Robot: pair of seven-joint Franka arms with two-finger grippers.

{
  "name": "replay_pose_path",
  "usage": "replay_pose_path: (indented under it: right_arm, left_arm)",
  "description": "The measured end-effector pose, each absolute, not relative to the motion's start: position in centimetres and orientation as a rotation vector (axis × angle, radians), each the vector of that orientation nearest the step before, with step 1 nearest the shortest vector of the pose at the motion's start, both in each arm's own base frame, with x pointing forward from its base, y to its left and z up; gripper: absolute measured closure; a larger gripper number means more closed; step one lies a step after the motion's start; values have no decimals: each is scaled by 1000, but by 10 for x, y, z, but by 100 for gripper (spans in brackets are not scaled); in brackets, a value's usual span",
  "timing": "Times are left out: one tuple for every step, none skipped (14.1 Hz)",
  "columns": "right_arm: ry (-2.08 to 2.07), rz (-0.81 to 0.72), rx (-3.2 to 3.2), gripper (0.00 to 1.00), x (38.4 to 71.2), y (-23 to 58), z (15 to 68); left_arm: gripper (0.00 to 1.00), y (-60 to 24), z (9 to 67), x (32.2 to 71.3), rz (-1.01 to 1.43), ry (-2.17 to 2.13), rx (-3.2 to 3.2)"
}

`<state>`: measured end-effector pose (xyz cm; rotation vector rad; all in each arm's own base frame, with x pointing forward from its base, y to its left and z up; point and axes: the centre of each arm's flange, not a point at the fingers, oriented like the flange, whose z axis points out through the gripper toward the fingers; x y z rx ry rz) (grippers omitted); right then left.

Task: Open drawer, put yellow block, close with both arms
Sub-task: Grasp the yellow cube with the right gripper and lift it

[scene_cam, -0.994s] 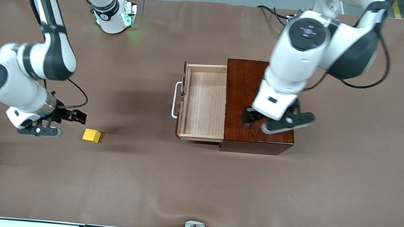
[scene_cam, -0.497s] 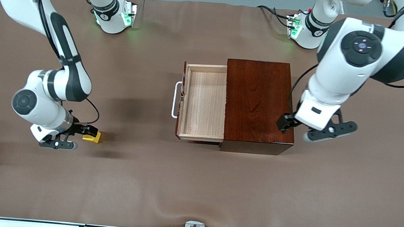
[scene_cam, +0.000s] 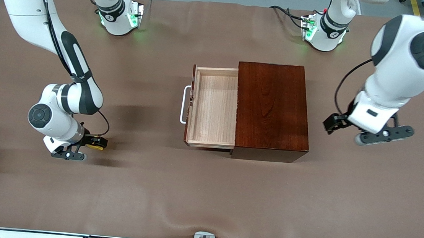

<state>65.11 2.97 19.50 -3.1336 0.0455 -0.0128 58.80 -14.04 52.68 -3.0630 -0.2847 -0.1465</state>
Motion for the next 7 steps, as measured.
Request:
replay_pose_path:
  right_arm:
    - [46,-15,-3133,14,652,30,196]
    - [45,-15,-3133,24,652,30,196]
    - [45,-16,-3133,37,652,30,196]
    - [45,-19,-3133,45,653,30,197]
    - [45,-25,-3133,44,654,30,198]
    - [44,-31,-3133,44,656,30,202]
    - [42,-24,-3133,44,658,31,209]
  left_arm:
    - [0,-127,529,585,-144,-253,-3063]
    - [0,-113,533,581,-143,-220,-3063]
    - [0,-99,536,577,-139,-180,-3063]
    - [0,-85,538,573,-123,-136,-3061]
    - [0,-72,541,570,-101,-89,-3058]
    - [0,-62,544,566,-81,-49,-3056]
    - [0,-52,547,563,-63,-26,-3061]
